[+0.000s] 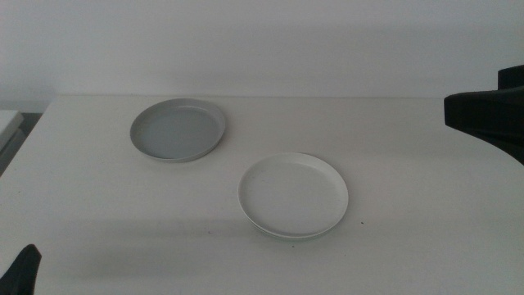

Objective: Stack the three bowls on top of each other.

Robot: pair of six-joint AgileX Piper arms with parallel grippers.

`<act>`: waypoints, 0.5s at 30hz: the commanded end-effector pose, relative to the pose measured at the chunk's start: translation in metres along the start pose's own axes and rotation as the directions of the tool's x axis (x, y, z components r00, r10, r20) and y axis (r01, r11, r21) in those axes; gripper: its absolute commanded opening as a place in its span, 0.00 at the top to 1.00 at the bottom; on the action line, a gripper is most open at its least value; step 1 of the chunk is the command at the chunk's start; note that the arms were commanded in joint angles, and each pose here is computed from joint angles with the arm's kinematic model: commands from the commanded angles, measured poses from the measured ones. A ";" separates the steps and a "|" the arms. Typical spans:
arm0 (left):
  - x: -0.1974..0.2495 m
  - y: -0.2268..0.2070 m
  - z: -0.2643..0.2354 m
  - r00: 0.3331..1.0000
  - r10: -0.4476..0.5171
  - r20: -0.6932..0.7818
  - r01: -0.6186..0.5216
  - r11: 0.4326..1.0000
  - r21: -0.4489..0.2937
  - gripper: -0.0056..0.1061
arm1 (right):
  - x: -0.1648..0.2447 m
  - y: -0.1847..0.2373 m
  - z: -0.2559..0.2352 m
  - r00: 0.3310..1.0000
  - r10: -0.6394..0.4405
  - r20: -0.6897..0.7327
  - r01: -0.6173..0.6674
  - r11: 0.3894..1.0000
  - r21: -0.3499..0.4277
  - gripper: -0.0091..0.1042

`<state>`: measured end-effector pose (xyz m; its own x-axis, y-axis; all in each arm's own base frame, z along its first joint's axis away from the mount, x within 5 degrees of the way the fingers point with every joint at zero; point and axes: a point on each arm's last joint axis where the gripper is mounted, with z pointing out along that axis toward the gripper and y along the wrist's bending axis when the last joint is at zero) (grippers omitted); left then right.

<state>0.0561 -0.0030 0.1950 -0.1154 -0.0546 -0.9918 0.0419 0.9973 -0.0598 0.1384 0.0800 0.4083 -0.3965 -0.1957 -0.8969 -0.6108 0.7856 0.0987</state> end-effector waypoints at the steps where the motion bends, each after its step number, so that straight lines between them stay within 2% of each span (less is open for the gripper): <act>1: 0.001 0.000 0.000 1.000 0.002 -0.011 -0.002 1.000 -0.003 0.11 | -0.001 -0.001 -0.001 1.000 -0.006 0.011 0.006 1.000 0.007 0.10; 4: -0.018 -0.001 -0.002 0.990 -0.001 -0.140 -0.001 1.000 -0.015 0.11 | -0.001 -0.001 -0.001 1.000 -0.006 0.011 0.006 1.000 0.007 0.10; 8: -0.092 -0.003 0.009 0.964 -0.004 -0.265 -0.009 0.999 -0.045 0.11 | -0.001 -0.001 -0.001 1.000 -0.006 0.011 0.006 1.000 0.007 0.10; 11: -0.134 -0.007 0.028 0.917 -0.037 -0.397 0.025 0.999 -0.036 0.11 | -0.001 -0.001 -0.001 1.000 -0.006 0.011 0.006 1.000 0.007 0.10; 15: -0.165 -0.009 0.060 0.845 -0.061 -0.531 0.050 0.998 -0.036 0.11 | -0.001 -0.001 -0.001 1.000 -0.006 0.011 0.006 1.000 0.007 0.10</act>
<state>0.1216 -0.0048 0.3466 -0.5638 -0.0714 -0.8228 0.0025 0.9961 -0.0882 0.1384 0.0800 0.4083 -0.3965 -0.1957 -0.8969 -0.6108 0.7856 0.0987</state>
